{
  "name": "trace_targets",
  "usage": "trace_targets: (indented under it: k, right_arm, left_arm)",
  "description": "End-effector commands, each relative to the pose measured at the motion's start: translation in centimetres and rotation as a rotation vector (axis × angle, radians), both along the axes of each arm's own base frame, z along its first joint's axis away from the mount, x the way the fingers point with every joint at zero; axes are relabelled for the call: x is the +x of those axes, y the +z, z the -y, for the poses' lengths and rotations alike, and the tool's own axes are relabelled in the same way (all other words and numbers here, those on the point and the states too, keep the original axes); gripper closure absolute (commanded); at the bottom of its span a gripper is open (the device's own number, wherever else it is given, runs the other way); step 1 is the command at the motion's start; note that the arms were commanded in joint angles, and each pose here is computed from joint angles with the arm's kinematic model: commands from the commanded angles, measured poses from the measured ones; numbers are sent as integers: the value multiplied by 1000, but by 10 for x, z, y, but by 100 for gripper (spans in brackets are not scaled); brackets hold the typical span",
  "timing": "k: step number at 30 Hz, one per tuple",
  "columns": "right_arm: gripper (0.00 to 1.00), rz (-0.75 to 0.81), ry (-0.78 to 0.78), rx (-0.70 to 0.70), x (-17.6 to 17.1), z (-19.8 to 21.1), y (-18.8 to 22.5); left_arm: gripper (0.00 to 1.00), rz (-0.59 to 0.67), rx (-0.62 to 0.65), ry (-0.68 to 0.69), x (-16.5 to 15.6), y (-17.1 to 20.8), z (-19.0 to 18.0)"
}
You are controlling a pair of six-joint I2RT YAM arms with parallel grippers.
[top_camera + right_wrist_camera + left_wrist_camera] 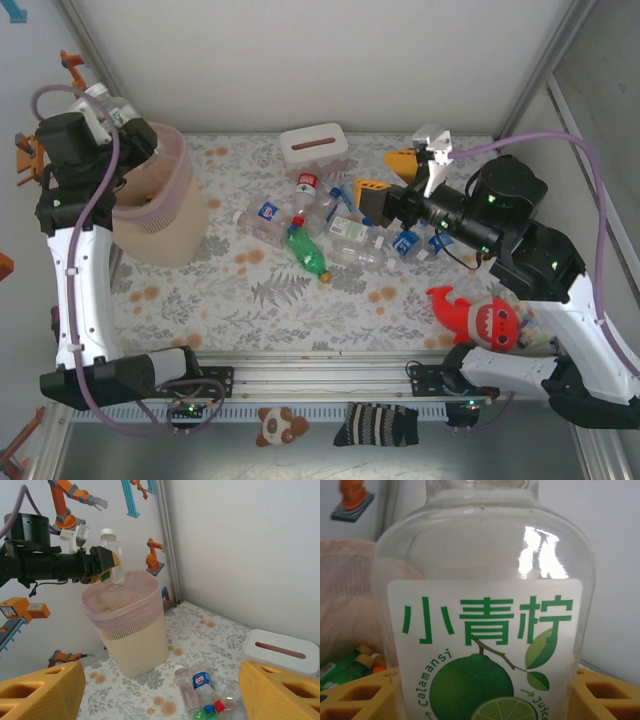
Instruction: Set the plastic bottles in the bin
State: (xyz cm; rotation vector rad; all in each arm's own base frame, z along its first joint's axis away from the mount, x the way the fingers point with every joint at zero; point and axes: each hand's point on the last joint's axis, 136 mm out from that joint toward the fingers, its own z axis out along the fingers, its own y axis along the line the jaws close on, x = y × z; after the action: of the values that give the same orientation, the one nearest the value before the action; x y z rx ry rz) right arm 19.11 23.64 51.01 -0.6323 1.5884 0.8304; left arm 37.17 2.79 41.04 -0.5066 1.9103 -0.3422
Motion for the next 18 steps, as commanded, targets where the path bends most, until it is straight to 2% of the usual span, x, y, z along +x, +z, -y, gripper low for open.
trace_targets:
  k: [1, 3, 7, 14, 18]
  right_arm:
    - [21, 16, -22, 2, 1, 5, 2]
    - [21, 14, -24, 1, 1, 5, 1]
    - [21, 14, -28, -1, 2, 5, 0]
    - [21, 15, -31, 4, 0, 8, 1]
    - [21, 16, -37, 9, -2, 11, 0]
  left_arm:
    - [52, -87, -187, 93, 8, -22, -18]
    - [57, -160, -243, 194, 10, -44, -33]
    - [59, -323, -314, 366, 8, -88, -52]
    - [59, -531, -383, 556, 2, -136, -67]
    - [55, -610, -405, 628, 2, -157, -71]
